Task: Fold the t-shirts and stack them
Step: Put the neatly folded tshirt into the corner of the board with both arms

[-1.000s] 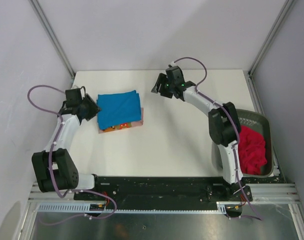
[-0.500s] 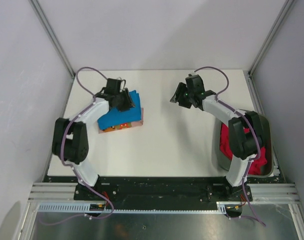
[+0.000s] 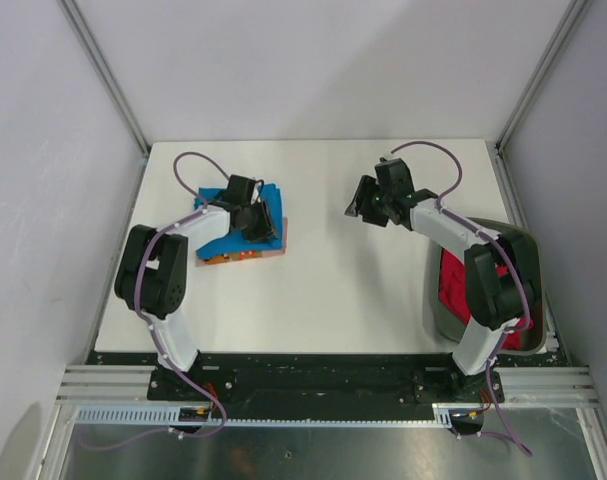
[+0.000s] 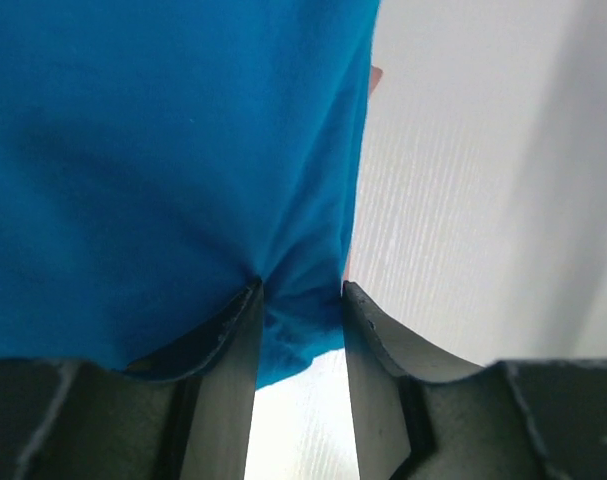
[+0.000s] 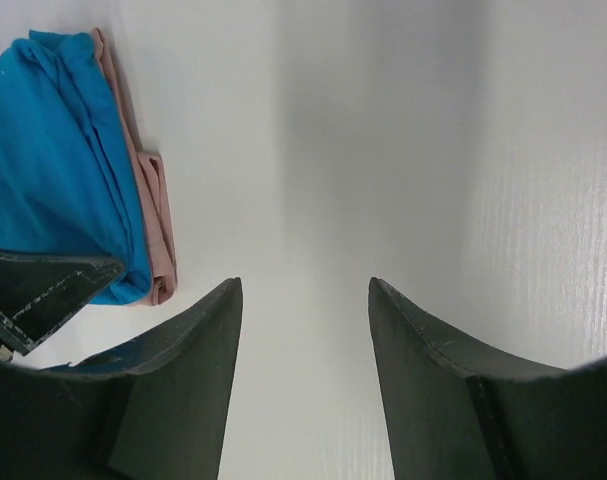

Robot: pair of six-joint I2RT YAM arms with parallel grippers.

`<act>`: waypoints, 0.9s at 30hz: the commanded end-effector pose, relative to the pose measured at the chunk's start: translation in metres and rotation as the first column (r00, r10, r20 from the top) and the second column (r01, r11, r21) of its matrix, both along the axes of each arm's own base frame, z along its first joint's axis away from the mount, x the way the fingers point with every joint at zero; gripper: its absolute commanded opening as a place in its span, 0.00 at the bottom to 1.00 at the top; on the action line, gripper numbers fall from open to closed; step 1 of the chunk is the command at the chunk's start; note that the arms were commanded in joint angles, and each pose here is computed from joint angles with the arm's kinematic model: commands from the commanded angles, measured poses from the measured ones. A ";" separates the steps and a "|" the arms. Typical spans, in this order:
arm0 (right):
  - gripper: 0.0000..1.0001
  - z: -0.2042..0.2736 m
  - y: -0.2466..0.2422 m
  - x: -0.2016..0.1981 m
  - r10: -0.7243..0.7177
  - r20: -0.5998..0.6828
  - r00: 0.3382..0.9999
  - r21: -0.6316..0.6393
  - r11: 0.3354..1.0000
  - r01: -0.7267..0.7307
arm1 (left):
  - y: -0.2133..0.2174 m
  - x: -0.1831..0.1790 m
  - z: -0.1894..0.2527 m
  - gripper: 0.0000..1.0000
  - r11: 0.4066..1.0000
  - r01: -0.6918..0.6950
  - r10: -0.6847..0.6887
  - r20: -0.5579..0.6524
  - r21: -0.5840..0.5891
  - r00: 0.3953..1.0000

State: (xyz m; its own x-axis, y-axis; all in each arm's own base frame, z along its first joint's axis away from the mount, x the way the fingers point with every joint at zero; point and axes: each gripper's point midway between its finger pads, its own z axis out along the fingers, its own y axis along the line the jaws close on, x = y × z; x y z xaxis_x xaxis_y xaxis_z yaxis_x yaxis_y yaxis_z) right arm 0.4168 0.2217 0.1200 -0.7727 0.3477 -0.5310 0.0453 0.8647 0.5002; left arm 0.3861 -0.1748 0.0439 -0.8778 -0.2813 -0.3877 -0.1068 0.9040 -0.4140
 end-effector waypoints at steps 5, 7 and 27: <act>0.57 0.038 -0.014 0.006 -0.017 0.101 0.995 0.004 1.000 0.016 | -0.040 -0.019 0.050 0.47 0.988 0.157 -0.154 0.117 -0.016 0.981; 0.57 0.040 -0.017 0.007 -0.021 0.102 0.995 0.005 1.000 0.021 | -0.049 -0.023 0.048 0.47 0.985 0.172 -0.168 0.103 -0.028 0.980; 0.56 0.030 -0.031 -0.001 -0.026 0.059 0.998 -0.020 0.999 0.027 | -0.007 -0.009 -0.031 0.43 0.996 -0.018 0.024 -0.068 0.087 0.997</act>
